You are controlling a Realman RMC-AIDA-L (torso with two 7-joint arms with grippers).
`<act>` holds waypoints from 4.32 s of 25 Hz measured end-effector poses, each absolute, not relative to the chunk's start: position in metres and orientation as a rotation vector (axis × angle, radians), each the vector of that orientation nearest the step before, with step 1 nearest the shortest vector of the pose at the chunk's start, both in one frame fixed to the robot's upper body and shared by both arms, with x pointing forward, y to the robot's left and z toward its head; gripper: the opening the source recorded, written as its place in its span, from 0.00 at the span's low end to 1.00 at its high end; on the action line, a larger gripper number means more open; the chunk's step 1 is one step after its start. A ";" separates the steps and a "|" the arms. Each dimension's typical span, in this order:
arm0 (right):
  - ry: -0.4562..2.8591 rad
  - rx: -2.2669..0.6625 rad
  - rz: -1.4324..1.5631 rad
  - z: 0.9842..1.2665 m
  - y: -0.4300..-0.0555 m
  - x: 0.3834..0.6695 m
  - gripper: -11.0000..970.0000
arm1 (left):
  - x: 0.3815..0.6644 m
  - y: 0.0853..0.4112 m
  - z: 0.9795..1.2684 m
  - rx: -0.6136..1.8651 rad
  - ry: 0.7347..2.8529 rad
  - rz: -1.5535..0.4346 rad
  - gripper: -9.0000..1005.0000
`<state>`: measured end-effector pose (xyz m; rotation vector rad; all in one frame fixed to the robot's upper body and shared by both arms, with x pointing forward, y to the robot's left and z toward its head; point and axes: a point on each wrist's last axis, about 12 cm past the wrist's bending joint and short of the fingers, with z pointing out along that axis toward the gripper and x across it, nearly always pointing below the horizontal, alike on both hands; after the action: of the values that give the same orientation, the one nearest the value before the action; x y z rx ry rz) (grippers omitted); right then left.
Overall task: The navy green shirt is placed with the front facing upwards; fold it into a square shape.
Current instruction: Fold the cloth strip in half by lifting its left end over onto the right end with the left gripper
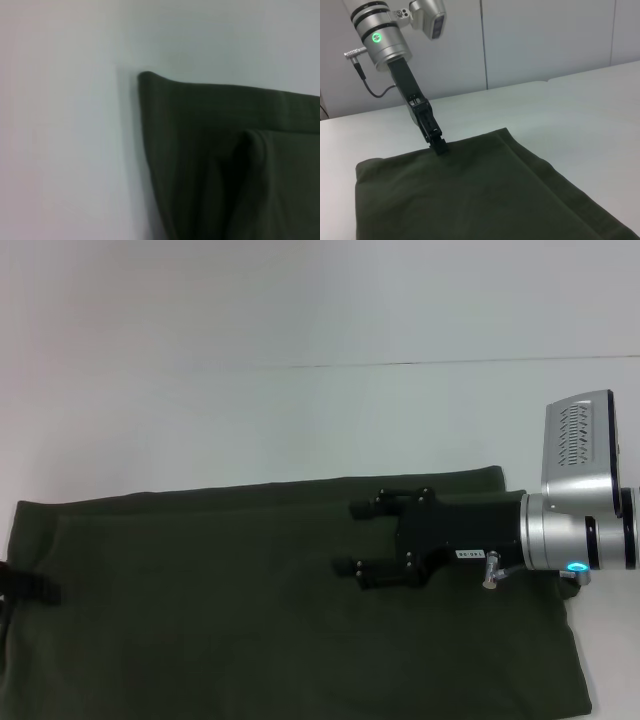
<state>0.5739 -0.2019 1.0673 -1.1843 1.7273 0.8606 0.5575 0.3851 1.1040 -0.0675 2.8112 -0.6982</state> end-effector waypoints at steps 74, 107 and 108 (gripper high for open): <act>1.694 -1.102 0.867 1.074 -0.205 0.578 0.86 | 0.578 0.385 1.120 -0.001 2.835 -0.518 0.07; 1.723 -0.907 0.795 1.069 -0.224 0.579 0.86 | 0.586 0.342 1.198 0.025 2.611 -1.134 0.10; 1.724 -0.898 0.792 1.068 -0.225 0.580 0.85 | 0.585 0.336 1.196 0.032 2.598 -1.184 0.11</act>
<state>0.5798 -0.2245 1.0683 -0.8983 1.7245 0.7915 0.5851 0.3357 1.1964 0.0316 2.5975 -1.1844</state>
